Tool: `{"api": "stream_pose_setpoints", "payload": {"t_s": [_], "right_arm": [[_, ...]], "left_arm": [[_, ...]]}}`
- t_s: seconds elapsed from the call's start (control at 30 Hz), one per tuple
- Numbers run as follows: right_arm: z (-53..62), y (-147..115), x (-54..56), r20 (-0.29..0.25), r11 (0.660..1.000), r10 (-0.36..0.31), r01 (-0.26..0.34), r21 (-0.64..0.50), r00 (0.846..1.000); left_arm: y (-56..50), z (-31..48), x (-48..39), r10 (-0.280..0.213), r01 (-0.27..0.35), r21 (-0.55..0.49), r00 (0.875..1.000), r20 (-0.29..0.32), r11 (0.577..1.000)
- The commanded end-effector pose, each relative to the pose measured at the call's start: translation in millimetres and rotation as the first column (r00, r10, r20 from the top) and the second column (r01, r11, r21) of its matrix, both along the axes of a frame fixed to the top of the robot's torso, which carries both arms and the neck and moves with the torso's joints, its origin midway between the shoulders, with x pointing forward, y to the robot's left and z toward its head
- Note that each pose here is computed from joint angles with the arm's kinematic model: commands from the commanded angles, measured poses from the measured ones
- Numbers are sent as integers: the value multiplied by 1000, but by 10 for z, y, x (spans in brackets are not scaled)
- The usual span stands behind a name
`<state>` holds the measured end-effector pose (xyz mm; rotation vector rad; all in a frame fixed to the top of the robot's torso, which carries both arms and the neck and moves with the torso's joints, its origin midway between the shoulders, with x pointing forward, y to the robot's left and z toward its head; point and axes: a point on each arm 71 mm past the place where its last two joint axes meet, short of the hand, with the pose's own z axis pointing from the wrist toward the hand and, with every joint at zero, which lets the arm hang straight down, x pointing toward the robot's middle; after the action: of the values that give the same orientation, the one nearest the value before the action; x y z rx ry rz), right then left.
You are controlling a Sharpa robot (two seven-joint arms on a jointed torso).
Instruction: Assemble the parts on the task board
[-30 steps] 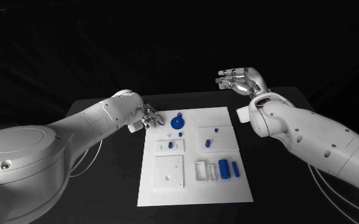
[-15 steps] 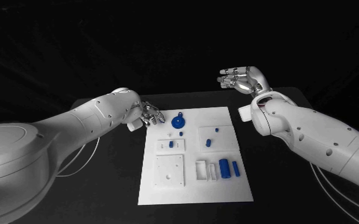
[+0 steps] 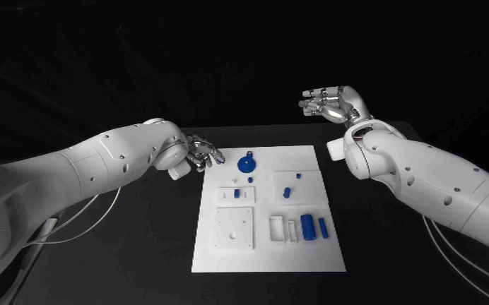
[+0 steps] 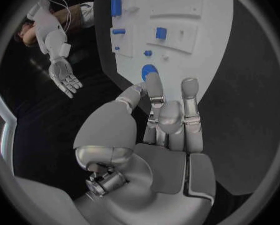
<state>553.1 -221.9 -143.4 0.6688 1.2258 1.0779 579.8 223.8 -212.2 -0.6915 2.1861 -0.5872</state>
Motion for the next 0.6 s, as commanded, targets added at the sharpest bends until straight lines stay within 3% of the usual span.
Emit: {"api": "stream_pose_setpoints", "payload": {"t_s": [0.03,0.27,0.6], "right_arm": [[-31,2,-4,-10,1000,15,-15,1,1000],[-108,-14,-16,-27,1000,14,-13,1,1000],[-169,-23,-26,-40,1000,13,-13,1,999]], "left_arm": [[9,9,-39,66,-66,-20,997,34,998],[22,-88,-209,82,-82,-1,995,53,997],[-58,-195,-349,89,-89,-8,993,72,996]]}}
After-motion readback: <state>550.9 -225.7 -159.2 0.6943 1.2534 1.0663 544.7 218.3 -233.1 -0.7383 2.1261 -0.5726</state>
